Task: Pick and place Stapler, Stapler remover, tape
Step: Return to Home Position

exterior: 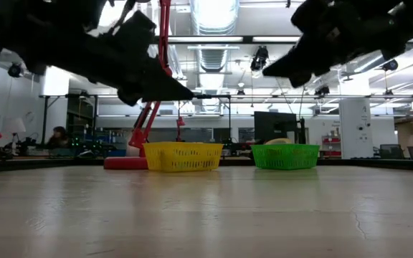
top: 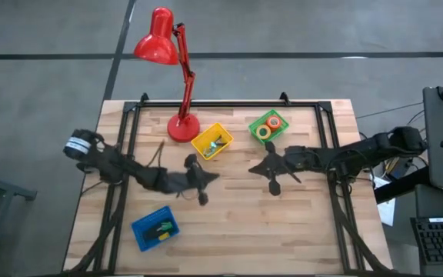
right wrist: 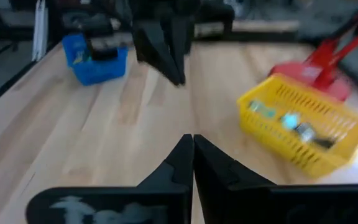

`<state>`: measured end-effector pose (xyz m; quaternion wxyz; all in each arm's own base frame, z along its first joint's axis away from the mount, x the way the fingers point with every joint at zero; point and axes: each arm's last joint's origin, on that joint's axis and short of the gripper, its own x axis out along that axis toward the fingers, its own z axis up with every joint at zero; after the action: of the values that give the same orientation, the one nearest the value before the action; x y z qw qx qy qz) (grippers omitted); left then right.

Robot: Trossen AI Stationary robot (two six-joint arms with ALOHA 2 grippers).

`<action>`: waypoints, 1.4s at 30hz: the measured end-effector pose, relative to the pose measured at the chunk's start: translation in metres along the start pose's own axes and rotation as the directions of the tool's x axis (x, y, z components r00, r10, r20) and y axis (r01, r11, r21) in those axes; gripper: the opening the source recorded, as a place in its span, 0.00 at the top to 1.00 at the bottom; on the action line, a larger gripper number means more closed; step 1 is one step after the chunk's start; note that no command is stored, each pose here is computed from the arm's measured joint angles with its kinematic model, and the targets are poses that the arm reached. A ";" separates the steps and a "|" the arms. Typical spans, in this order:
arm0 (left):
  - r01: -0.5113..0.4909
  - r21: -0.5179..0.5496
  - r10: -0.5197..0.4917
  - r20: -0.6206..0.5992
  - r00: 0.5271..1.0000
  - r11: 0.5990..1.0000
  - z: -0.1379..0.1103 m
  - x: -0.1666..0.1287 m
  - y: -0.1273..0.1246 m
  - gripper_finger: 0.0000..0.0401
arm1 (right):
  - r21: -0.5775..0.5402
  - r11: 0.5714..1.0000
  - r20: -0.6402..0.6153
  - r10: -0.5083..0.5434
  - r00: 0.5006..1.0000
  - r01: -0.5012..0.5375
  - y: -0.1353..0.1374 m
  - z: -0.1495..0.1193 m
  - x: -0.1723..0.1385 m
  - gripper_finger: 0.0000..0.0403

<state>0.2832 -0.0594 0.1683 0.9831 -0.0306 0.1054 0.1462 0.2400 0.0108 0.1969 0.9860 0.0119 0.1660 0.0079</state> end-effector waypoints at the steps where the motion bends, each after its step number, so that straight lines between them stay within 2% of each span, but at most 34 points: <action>1: -0.004 -0.003 0.004 0.019 1.000 1.000 0.001 0.000 0.007 0.98 | -0.008 1.000 0.023 -0.015 1.000 0.015 -0.001 0.004 -0.003 0.98; 5: 0.019 -0.024 -0.017 0.064 0.998 1.000 0.008 -0.013 0.028 0.99 | -0.026 0.998 0.056 -0.052 0.997 0.053 -0.007 0.014 -0.021 0.98; 10: 0.057 -0.064 -0.046 0.157 0.986 0.996 0.017 -0.050 0.046 0.98 | -0.077 0.995 0.064 -0.052 0.997 0.057 -0.008 0.022 -0.048 0.98; 14: 0.086 -0.084 -0.066 0.214 0.975 0.993 0.014 -0.077 0.059 0.98 | -0.069 0.996 0.076 -0.054 0.996 0.060 -0.008 0.019 -0.064 0.98; 20: 0.110 -0.131 -0.069 0.283 0.957 0.985 -0.002 -0.108 0.076 0.99 | -0.053 0.997 0.116 -0.049 0.992 0.056 -0.009 -0.003 -0.079 0.98; 27: 0.217 -0.126 -0.164 0.339 0.927 0.968 -0.016 -0.126 0.084 0.98 | -0.058 0.997 0.192 -0.045 0.980 0.057 -0.009 -0.028 -0.092 0.98; 32: 0.228 -0.123 -0.172 0.353 0.920 0.966 -0.013 -0.133 0.087 0.99 | -0.058 0.998 0.242 -0.018 0.970 0.033 -0.013 -0.031 -0.099 0.98; 38: 0.236 -0.076 -0.190 0.382 0.904 0.969 -0.010 -0.142 0.091 0.97 | -0.076 0.997 0.217 0.032 0.976 -0.016 -0.017 -0.038 -0.102 0.98; 42: 0.247 -0.091 -0.190 0.407 0.893 0.965 -0.008 -0.148 0.093 0.96 | -0.018 1.000 0.242 0.007 0.970 -0.003 -0.019 -0.051 -0.104 0.98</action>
<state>0.1163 -0.0127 0.1894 0.9896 -0.0814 -0.1096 0.0446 0.1250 -0.0094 0.1829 0.9989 0.0045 0.0446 0.0103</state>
